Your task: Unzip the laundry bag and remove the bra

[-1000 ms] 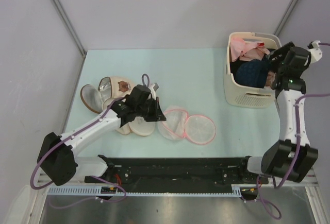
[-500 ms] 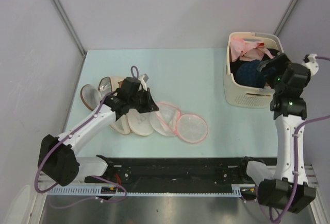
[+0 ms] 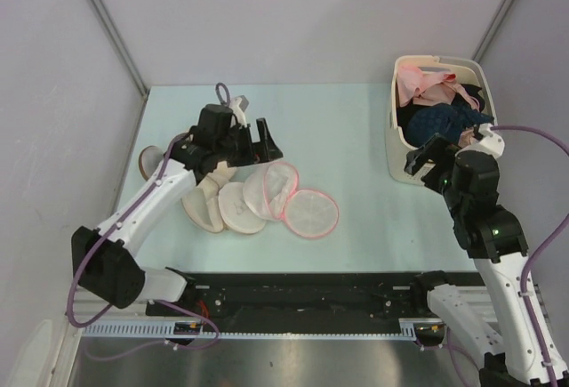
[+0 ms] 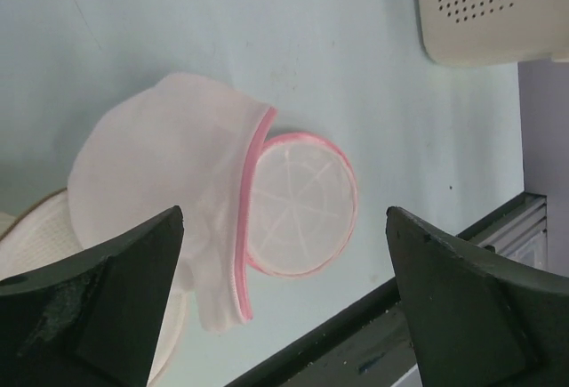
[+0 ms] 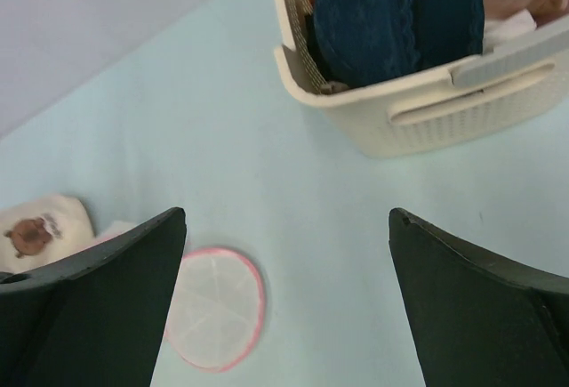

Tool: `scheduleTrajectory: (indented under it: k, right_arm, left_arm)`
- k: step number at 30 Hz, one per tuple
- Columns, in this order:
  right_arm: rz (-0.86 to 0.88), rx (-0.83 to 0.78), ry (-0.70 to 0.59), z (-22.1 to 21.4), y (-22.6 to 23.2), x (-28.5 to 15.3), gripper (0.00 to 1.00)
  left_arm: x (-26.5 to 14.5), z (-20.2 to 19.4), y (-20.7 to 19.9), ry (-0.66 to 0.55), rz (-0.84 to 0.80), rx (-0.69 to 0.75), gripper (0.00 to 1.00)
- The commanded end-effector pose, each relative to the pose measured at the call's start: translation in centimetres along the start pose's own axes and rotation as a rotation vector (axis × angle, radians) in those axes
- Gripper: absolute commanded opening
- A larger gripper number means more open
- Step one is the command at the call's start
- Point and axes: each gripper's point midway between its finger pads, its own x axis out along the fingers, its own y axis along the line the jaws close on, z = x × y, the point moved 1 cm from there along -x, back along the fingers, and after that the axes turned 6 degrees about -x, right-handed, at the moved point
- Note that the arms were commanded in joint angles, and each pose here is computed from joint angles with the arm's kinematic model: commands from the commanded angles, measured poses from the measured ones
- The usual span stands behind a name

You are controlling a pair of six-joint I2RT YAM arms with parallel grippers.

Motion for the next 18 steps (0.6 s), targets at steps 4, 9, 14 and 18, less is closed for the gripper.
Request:
scheduleTrajectory:
  k: [4,9,14,18]
  right_arm:
    - [-0.080,-0.115,0.099,-2.9,-1.9,-0.7,1.00]
    - [-0.081,-0.117,0.149,-4.1,-2.0,-0.7,1.00]
    - [-0.127,-0.132,0.157,-4.8,-3.1,-0.7,1.00]
    - [-0.202,-0.139,0.128,-4.4,-4.4,-0.8,1.00]
  left_arm:
    - [-8.7,3.2,-2.7,-0.223,-0.026,0.114,1.00]
    - [-11.5,1.5,-1.6,-0.286,-0.038,0.118,1.00]
    - [-13.0,-1.4,0.5,-0.344,-0.052,0.128,1.00]
    - [-13.7,-1.9,2.5,-0.371,0.035,0.110,1.00]
